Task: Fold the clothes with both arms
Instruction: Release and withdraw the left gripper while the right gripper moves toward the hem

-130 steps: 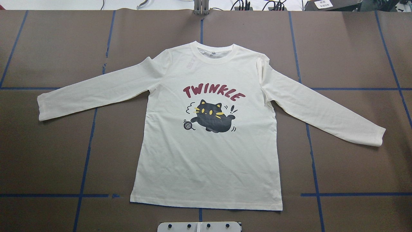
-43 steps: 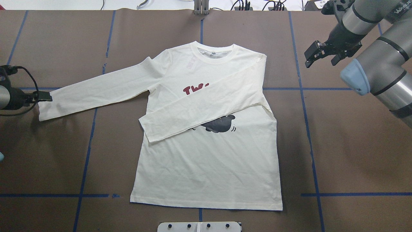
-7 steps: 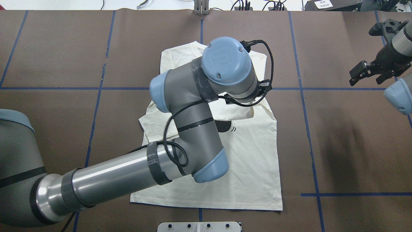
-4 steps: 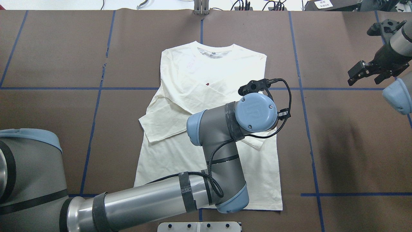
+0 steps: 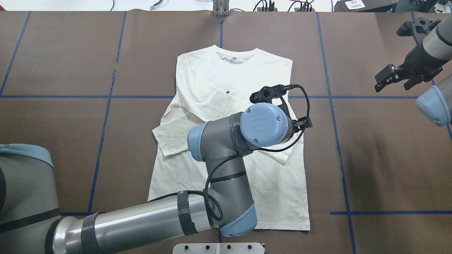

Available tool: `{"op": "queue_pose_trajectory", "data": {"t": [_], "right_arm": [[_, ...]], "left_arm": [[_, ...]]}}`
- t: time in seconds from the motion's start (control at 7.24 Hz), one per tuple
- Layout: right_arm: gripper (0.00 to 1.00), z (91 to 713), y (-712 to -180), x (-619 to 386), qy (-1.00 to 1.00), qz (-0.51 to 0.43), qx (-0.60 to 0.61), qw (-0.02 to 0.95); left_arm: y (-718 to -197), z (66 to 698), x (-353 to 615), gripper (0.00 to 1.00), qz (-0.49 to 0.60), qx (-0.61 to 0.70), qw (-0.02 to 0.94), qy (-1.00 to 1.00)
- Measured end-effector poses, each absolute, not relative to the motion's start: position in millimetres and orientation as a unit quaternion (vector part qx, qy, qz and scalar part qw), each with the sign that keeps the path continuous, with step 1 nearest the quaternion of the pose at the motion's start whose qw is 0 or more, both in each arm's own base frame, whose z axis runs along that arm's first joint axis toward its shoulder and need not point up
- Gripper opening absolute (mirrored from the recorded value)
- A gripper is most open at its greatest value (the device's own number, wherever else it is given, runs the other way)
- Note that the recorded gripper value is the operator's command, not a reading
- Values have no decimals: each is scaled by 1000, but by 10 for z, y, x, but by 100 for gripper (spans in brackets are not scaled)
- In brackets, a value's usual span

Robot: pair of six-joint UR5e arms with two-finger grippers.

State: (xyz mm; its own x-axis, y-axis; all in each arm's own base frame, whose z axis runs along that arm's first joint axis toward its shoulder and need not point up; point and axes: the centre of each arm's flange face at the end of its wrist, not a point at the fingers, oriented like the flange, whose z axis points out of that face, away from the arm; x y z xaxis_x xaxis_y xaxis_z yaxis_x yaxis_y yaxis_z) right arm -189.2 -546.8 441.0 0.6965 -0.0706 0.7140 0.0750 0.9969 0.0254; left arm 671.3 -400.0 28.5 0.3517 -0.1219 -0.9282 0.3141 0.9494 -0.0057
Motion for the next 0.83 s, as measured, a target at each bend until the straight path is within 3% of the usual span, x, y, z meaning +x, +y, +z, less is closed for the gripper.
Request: {"op": "queue_pose_trajectory", "data": {"t": [0.41, 0.83], "right_arm": [[100, 3703, -4828, -2631, -413, 2, 5, 911], [100, 3538, -3789, -3590, -444, 59, 7, 894]], "left_arm": [[-4173, 1107, 5571, 100, -63, 90, 857, 503], [-4067, 2039, 4781, 100, -17, 77, 890, 449]]}}
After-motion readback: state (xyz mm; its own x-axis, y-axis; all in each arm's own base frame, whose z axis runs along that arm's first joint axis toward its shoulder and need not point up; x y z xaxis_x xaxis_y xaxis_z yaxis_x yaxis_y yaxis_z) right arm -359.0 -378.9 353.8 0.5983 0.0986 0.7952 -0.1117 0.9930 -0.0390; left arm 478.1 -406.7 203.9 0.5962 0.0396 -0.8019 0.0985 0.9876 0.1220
